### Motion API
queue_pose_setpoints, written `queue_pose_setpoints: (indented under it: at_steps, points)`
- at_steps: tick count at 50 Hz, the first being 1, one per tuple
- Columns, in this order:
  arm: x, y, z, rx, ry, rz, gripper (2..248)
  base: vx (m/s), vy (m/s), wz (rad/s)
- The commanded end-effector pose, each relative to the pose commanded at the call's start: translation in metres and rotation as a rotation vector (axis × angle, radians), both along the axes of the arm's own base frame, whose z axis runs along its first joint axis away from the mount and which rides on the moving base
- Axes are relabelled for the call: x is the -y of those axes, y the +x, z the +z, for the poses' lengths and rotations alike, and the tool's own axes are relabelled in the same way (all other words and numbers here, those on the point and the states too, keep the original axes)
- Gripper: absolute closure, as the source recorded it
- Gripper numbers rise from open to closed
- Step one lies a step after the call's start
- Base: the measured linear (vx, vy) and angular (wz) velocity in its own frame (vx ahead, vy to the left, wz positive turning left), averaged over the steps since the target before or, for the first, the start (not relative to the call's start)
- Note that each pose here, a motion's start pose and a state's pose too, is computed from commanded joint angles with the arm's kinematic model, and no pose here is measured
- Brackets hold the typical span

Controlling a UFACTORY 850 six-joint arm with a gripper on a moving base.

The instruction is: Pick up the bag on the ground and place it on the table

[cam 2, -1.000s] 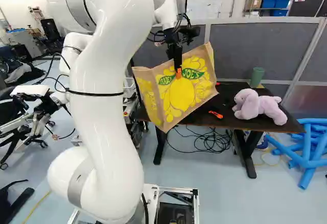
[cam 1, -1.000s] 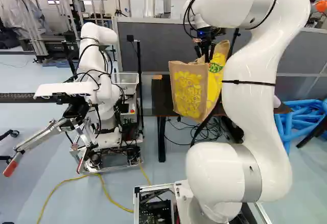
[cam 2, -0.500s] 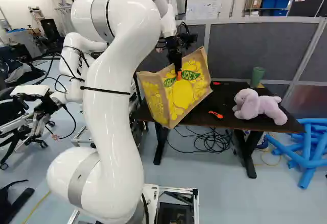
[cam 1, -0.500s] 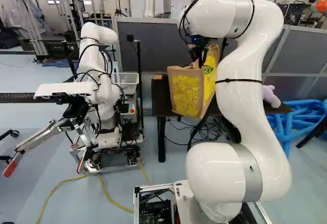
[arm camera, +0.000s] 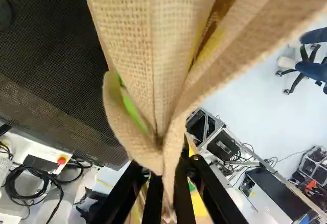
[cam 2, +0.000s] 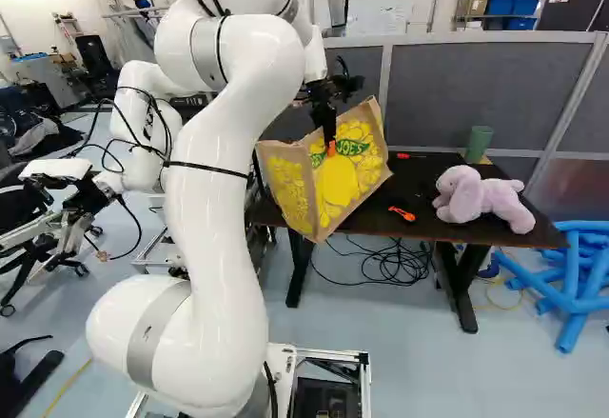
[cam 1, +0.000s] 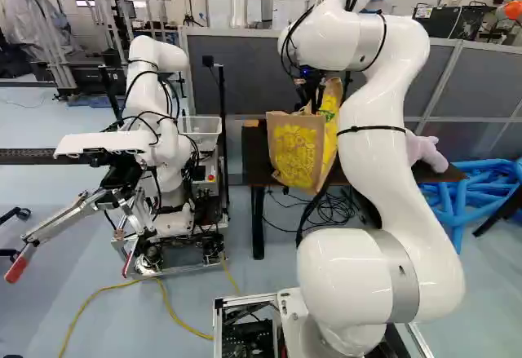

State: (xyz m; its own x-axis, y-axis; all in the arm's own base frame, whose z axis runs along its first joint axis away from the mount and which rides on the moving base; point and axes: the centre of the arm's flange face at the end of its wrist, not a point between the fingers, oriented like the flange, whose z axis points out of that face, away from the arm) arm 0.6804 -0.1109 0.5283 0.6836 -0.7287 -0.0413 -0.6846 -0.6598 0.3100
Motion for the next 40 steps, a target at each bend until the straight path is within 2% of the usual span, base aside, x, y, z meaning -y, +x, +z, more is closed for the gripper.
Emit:
queue_pose_setpoints:
  at_steps: [30,31,35,36,40]
  points:
    - [0.0001,0.0008,-0.0025,-0.003,0.0,0.0,228,0.0,0.0,0.0]
    - [0.0001,0.0008,-0.0025,-0.003,0.0,0.0,204,0.0,0.0,0.0]
    - [0.0001,0.0008,-0.0025,-0.003,0.0,0.0,204,0.0,0.0,0.0]
    - [0.0001,0.0008,-0.0025,-0.003,0.0,0.0,170,0.0,0.0,0.0]
    - [0.0001,0.0008,-0.0025,-0.003,0.0,0.0,170,0.0,0.0,0.0]
